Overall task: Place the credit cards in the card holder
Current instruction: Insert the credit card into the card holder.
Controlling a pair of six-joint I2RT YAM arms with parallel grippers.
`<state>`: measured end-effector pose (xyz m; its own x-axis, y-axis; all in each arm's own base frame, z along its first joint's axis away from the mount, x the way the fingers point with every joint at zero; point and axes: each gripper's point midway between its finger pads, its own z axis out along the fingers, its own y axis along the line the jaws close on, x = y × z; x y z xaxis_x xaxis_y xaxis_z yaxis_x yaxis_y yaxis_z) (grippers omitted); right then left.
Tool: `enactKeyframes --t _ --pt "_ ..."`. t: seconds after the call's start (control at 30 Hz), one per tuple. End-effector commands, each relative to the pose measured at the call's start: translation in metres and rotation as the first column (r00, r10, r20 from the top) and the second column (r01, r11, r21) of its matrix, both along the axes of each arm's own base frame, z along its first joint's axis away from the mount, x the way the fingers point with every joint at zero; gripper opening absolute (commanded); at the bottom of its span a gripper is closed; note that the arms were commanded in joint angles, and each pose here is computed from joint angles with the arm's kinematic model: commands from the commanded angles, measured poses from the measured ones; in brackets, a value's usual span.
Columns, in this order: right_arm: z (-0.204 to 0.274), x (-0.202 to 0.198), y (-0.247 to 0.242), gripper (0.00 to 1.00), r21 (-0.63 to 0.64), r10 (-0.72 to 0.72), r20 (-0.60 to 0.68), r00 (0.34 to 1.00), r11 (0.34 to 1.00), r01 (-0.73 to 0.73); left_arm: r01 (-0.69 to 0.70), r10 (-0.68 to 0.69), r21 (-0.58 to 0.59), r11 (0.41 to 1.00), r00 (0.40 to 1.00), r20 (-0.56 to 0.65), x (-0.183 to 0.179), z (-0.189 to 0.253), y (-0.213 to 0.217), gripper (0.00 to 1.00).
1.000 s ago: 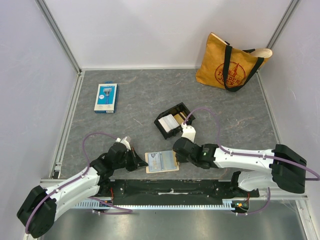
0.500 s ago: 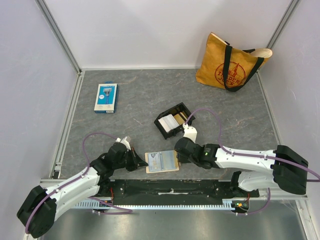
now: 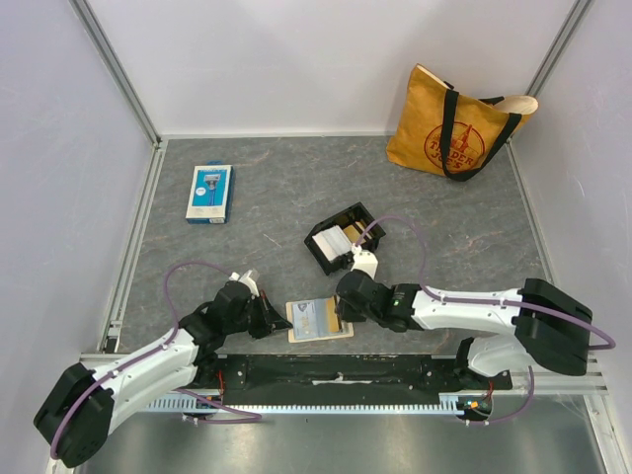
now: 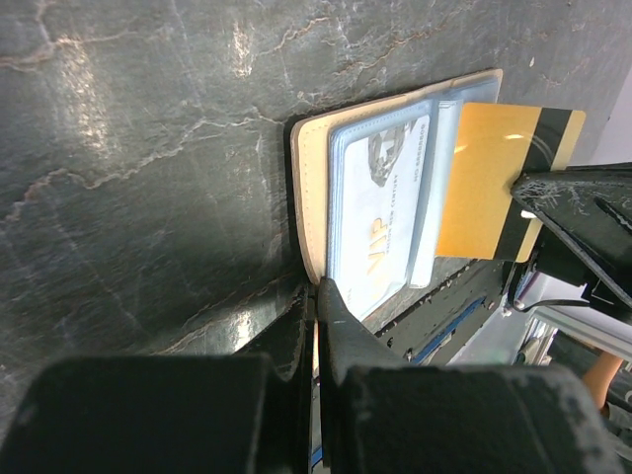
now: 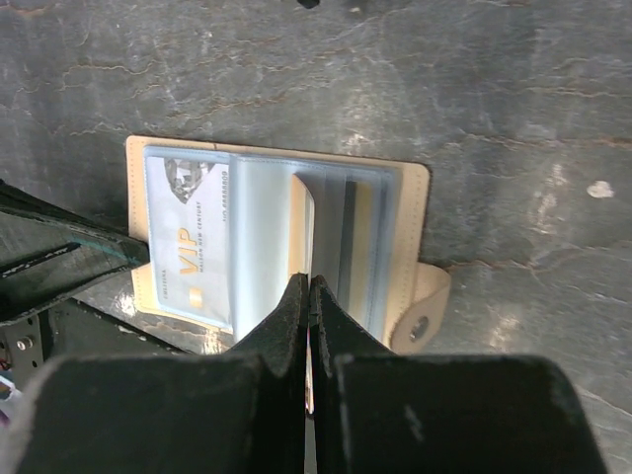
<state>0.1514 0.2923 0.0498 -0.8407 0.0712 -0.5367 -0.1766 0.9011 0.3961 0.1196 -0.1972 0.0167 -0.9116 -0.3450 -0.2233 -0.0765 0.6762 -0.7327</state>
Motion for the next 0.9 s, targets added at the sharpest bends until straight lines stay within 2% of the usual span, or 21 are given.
enactKeyframes --t 0.0,0.13,0.33,0.43,0.53,0.67,0.8,0.87 --pt "-0.016 -0.007 0.009 0.0 -0.023 0.043 -0.059 0.997 0.999 -0.045 0.028 -0.028 -0.005 1.0 0.998 0.047 0.004 0.004 -0.003 0.02" --pt "-0.013 -0.006 0.027 0.0 0.028 0.066 -0.064 0.996 0.998 -0.064 0.03 -0.03 -0.001 1.0 0.999 0.043 0.003 0.002 -0.003 0.02" --pt "0.034 0.002 0.055 0.0 0.191 0.118 0.034 0.992 0.974 -0.122 0.022 -0.023 0.007 1.0 0.999 0.036 0.003 -0.001 -0.001 0.02" --pt "0.061 0.0 0.073 0.0 0.271 0.179 0.082 0.98 0.943 -0.195 0.015 -0.015 0.016 1.0 0.999 0.033 0.003 -0.004 0.001 0.02" --pt "0.071 -0.009 0.089 0.0 0.316 0.252 0.075 0.965 0.912 -0.263 0.009 -0.01 0.02 1.0 0.999 0.034 0.004 -0.004 0.001 0.02" --pt "0.071 -0.011 0.093 0.0 0.3 0.282 0.067 0.957 0.909 -0.289 0.006 -0.007 0.021 1.0 1.0 0.03 0.004 -0.005 0.001 0.02" --pt "0.072 0.009 0.059 0.0 0.203 0.156 0.115 0.981 0.963 -0.177 0.003 -0.004 0.019 1.0 1.0 0.031 0.004 -0.005 0.002 0.02" --pt "0.078 0.014 0.044 0.0 0.195 0.118 0.138 0.983 0.97 -0.144 0.0 -0.001 0.021 1.0 1.0 0.031 0.004 -0.005 0.002 0.02"
